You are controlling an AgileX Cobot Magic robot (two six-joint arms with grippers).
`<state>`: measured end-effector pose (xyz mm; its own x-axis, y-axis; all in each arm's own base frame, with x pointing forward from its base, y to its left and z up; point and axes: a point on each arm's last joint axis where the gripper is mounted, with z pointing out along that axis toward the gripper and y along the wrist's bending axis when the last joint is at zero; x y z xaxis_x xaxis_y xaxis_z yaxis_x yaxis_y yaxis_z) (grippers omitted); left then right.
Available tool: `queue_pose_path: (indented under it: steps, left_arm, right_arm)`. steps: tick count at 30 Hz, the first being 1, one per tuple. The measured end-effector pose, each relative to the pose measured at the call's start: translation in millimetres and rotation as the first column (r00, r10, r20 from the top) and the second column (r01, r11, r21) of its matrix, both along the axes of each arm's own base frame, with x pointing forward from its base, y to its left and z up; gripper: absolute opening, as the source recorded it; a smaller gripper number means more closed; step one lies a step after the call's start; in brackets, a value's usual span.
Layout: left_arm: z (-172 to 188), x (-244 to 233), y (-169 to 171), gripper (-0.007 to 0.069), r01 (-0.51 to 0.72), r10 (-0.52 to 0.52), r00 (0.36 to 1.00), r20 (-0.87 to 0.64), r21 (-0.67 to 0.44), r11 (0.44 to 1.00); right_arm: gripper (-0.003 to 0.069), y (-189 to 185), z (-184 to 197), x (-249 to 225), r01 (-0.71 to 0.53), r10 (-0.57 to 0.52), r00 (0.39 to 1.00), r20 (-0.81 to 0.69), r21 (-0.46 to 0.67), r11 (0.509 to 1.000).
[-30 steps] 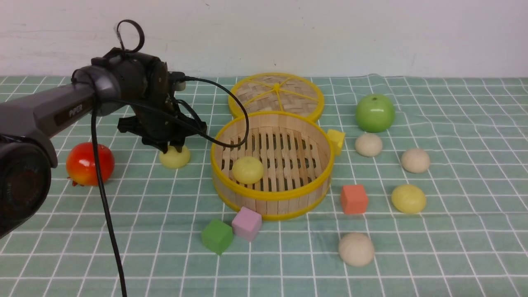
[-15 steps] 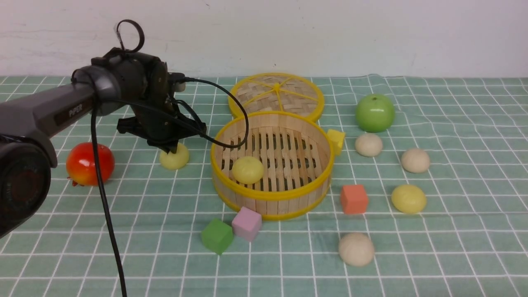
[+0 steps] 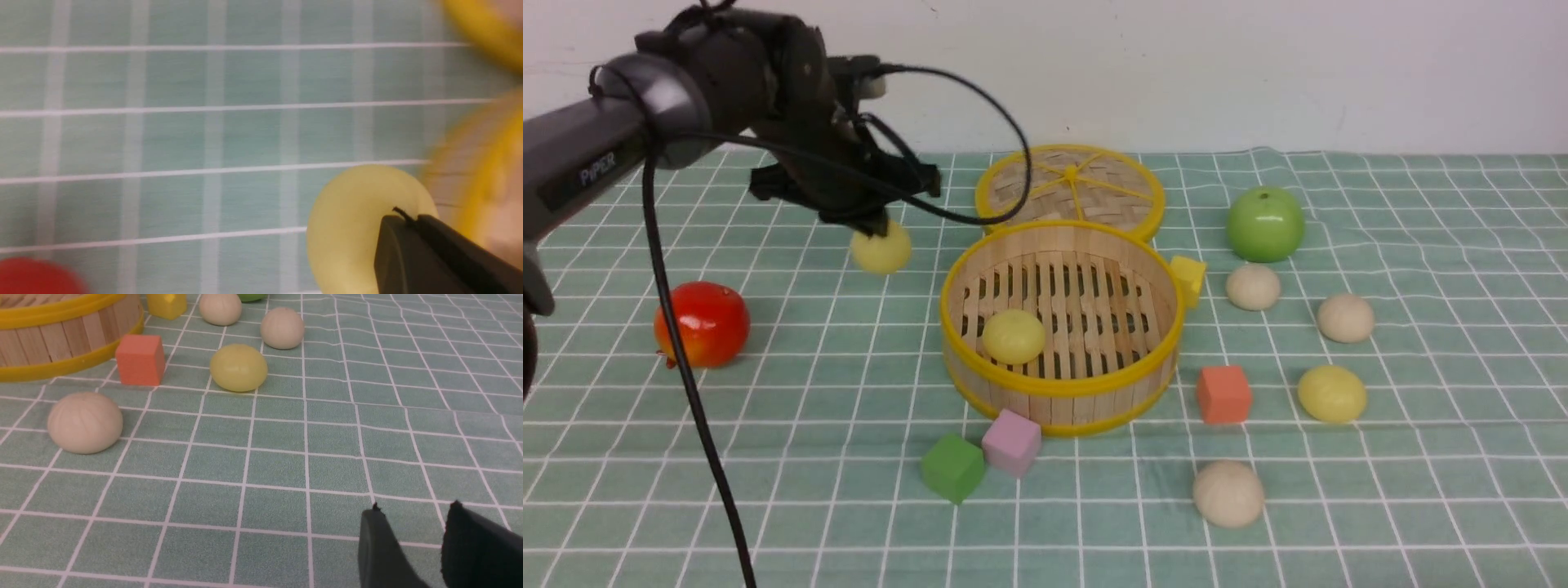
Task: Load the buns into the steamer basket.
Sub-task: Use the left arm to put the steamed stuffed bun into the steamer
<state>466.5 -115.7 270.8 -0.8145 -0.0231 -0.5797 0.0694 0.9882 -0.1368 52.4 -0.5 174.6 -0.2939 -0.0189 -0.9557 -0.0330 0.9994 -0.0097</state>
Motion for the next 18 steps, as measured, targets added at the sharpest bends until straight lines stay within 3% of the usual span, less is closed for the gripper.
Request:
queue_pose_path:
  steps: [3,7,18]
  left_arm:
    - [3,-8,-32,-0.0013,0.107,-0.106,0.994,0.017,-0.047,0.993]
    - [-1,-12,-62,-0.0013,0.176,-0.173,0.983,0.059,-0.068,0.982]
    - [-56,8,-73,0.0004,0.176,-0.173,0.984,0.048,-0.058,0.983]
  right_arm:
    - [0.024,0,0,0,0.0,0.0,1.0,0.0,0.0,1.0]
    - [0.024,0,0,0,0.0,0.0,1.0,0.0,0.0,1.0]
    - [0.024,0,0,0,0.0,0.0,1.0,0.0,0.0,1.0]
